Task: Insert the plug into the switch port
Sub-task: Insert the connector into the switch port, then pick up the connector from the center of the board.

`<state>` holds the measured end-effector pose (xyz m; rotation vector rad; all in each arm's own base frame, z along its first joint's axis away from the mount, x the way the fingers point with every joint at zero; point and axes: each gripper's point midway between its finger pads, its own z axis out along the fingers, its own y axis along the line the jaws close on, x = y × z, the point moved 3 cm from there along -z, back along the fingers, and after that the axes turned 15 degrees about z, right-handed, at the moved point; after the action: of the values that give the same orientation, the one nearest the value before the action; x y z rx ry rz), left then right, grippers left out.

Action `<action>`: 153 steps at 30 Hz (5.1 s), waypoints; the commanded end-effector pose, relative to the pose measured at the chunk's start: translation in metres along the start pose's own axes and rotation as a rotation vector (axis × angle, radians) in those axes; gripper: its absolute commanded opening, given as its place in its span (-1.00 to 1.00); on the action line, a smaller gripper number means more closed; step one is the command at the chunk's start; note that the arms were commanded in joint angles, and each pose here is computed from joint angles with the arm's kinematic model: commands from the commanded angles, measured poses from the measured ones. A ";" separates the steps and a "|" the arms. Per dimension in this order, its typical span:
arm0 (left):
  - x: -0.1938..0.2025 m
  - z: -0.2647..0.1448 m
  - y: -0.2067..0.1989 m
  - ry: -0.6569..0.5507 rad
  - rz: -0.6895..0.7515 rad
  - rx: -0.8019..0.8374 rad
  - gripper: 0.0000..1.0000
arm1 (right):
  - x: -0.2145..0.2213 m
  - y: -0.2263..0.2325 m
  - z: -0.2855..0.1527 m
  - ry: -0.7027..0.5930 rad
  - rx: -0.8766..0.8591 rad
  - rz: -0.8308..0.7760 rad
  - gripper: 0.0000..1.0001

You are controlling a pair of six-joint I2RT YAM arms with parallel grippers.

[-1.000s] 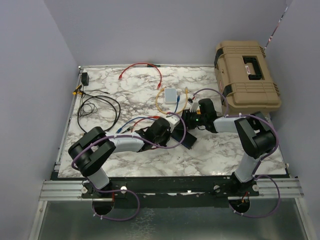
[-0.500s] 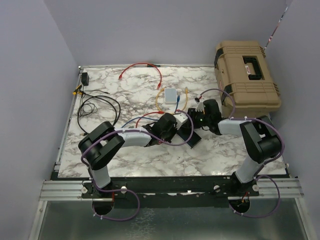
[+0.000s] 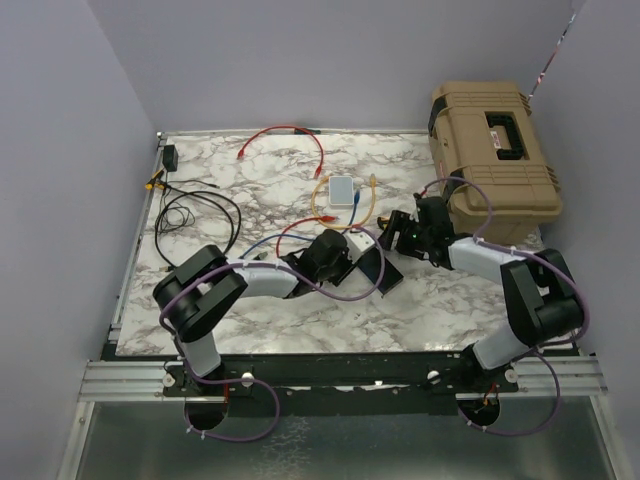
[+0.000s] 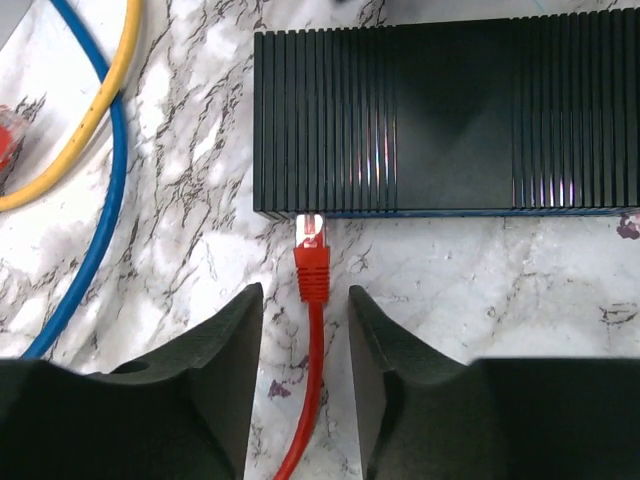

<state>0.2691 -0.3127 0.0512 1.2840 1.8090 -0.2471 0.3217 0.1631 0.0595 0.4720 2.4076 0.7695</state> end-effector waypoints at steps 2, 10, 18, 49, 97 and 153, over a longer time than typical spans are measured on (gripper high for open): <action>-0.022 -0.019 0.016 -0.071 0.025 -0.071 -0.06 | -0.026 -0.026 -0.038 -0.160 0.241 -0.016 0.54; -0.044 -0.063 0.055 -0.115 -0.174 -0.308 0.85 | -0.051 0.003 -0.058 -0.181 0.209 -0.134 0.57; -0.028 -0.116 0.079 -0.164 -0.350 -0.536 0.98 | -0.081 0.030 -0.014 -0.203 0.270 -0.210 0.54; 0.015 -0.135 0.105 -0.048 -0.358 -0.777 0.98 | -0.145 0.025 0.159 -0.204 0.457 -0.314 -0.39; 0.005 -0.152 0.106 -0.155 -0.427 -0.774 0.98 | -0.114 0.187 -0.136 -0.149 -0.122 -0.401 -0.99; -0.028 -0.143 -0.013 -0.368 -0.560 -0.177 0.74 | 0.087 0.114 -0.056 -0.193 0.055 0.070 -0.99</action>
<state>0.1889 -0.2441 0.1632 0.5374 1.7791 -0.5679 0.2286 0.2702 0.1383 0.5409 2.3075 0.6879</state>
